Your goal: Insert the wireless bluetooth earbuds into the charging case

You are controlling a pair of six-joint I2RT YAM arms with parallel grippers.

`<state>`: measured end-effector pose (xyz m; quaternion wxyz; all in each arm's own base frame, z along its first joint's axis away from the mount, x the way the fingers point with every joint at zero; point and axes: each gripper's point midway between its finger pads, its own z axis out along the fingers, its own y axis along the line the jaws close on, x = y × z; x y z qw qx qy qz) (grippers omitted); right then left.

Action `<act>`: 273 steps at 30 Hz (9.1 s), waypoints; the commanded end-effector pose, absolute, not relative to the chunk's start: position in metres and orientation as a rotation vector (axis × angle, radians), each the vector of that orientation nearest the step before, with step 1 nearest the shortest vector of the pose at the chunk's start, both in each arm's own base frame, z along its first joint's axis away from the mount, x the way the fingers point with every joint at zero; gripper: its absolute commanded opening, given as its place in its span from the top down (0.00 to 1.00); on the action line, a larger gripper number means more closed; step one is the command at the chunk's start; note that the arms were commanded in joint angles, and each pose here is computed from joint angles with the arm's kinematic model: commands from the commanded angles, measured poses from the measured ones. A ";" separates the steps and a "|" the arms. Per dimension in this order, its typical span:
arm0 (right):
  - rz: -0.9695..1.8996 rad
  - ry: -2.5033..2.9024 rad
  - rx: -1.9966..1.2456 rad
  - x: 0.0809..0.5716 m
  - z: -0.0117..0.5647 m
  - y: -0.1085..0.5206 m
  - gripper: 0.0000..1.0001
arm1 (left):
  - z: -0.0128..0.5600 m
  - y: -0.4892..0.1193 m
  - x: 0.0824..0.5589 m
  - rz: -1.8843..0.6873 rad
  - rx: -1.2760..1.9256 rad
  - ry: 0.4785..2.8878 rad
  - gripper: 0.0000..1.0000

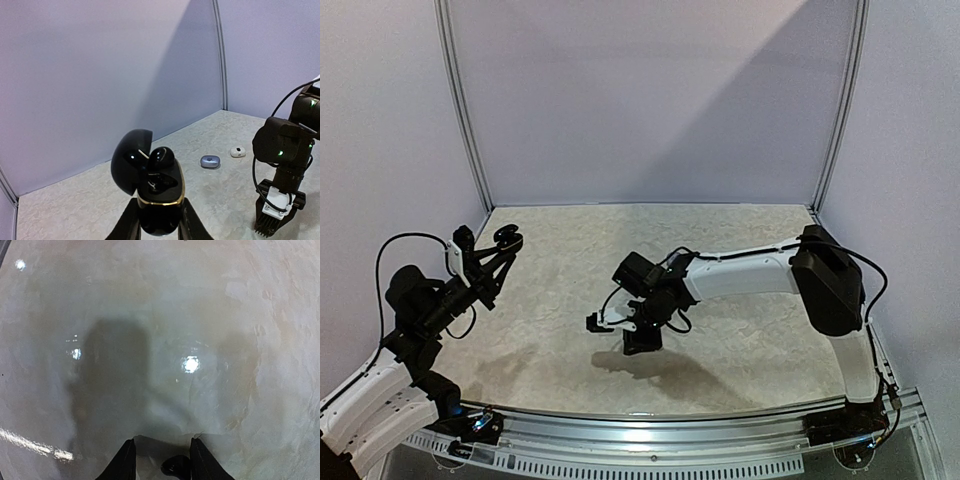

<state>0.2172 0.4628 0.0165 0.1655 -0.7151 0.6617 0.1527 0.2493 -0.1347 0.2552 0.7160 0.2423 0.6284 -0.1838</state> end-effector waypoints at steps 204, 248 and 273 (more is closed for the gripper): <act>0.037 2.692 -0.941 0.346 0.075 0.293 0.54 | 0.234 -0.141 0.249 -0.434 0.596 1.441 1.00; 0.258 3.100 -0.925 0.281 0.025 0.242 1.00 | 0.231 -0.142 0.249 -0.440 0.604 1.449 1.00; 0.281 2.896 -1.154 0.342 0.011 0.282 1.00 | 0.229 -0.142 0.249 -0.438 0.611 1.455 1.00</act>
